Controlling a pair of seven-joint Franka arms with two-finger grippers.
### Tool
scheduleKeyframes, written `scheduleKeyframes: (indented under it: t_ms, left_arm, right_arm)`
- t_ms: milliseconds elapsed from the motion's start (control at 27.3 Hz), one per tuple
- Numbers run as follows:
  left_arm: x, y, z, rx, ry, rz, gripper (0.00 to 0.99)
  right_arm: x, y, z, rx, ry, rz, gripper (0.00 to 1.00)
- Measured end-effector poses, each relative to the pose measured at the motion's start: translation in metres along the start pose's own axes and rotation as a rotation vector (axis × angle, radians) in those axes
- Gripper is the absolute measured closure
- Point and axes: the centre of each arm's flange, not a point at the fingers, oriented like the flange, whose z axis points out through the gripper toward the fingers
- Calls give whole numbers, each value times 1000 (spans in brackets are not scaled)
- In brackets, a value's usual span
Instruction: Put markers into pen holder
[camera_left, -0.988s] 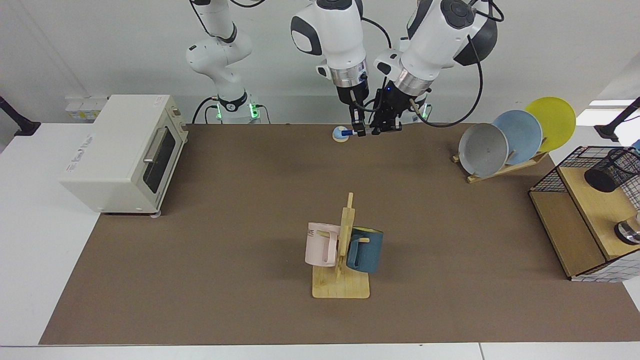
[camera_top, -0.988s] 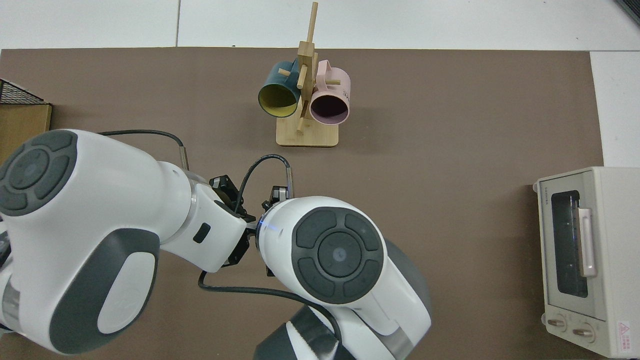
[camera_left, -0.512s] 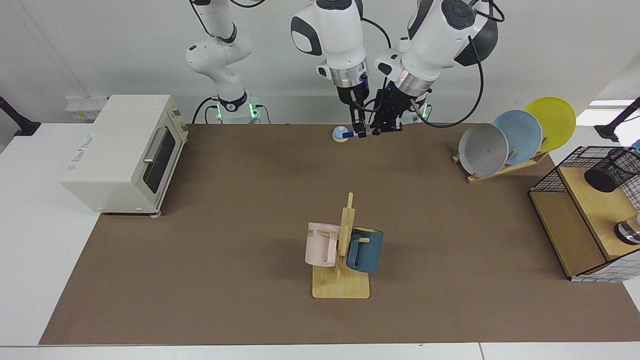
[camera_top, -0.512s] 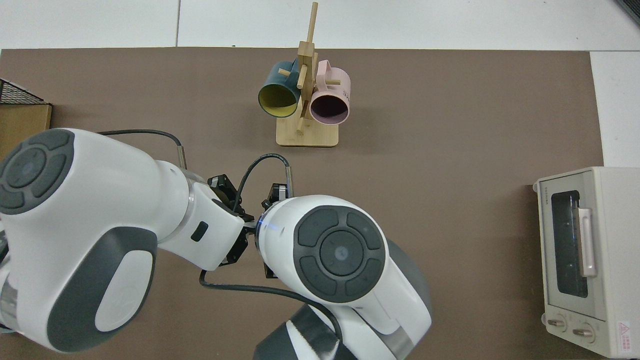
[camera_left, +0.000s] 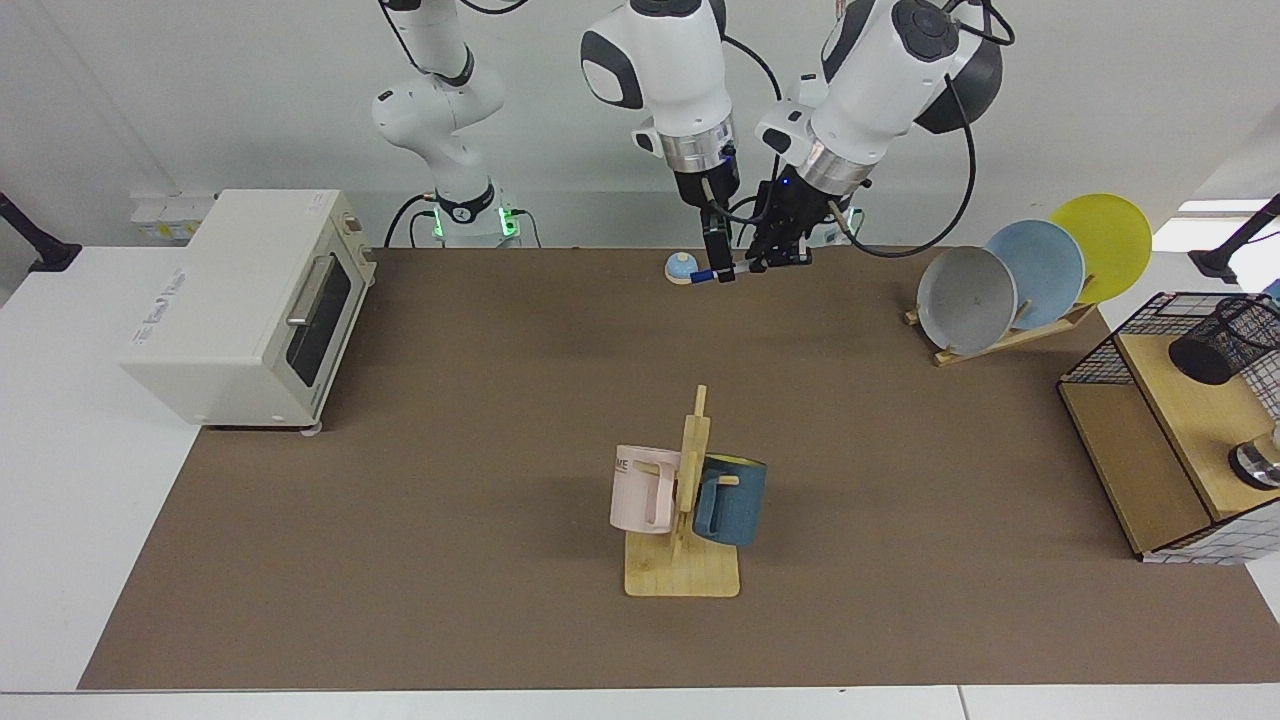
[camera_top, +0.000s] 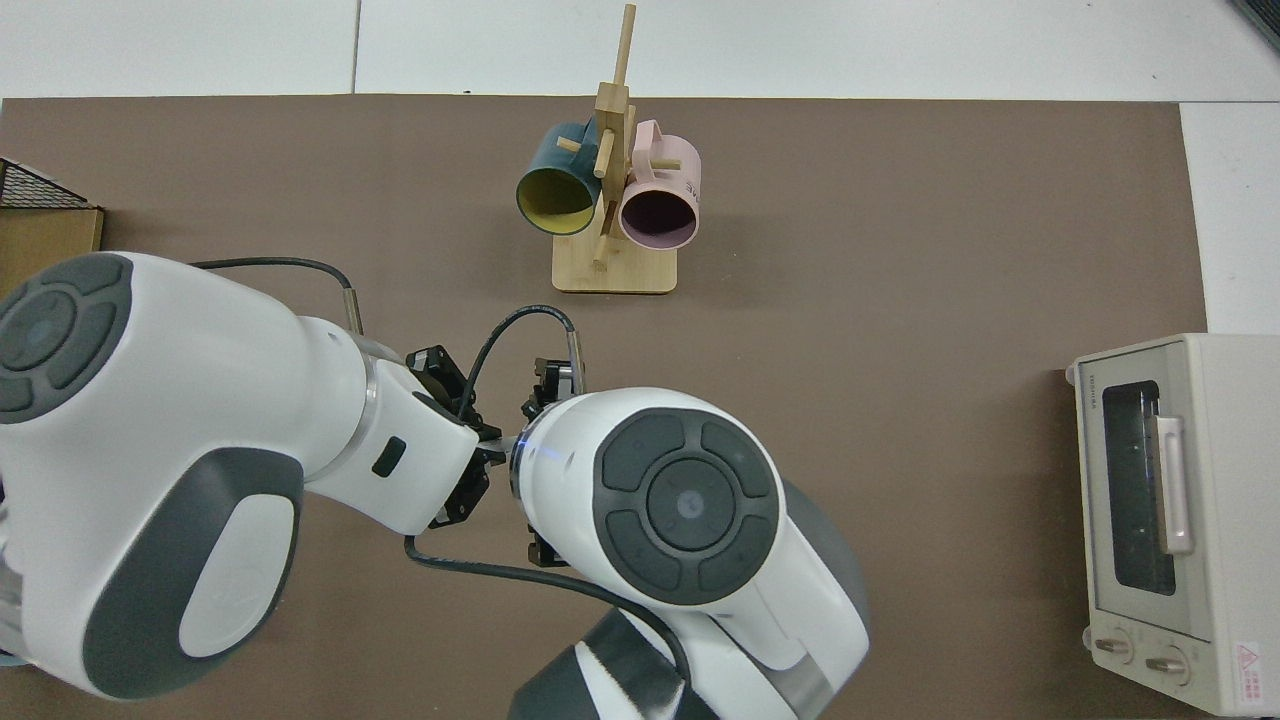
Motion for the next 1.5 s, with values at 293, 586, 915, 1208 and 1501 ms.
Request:
scheduleKeyframes:
  t_ms: [293,586,915,1208,1501]
  left_arm:
    - [-2,-1,1,8,-18,-29,815]
    - [-13,-5,1,59,-125,-72,815]
    - [-53,-22,-10,145,-333,-98,815]
    - [-96,-41,-35,257,-546,-92,815]
    - [-160,-64,-83,323,-747,-60,815]
  right_arm:
    - [37,-17,-2,-61,57,-225,0]
    - [138,-74,-11,-153,93,-556,0]
    - [248,-114,-53,-188,97,-965,0]
    - [264,-108,-92,-192,145,-1277,0]
    - [262,-95,-116,-202,144,-1467,0]
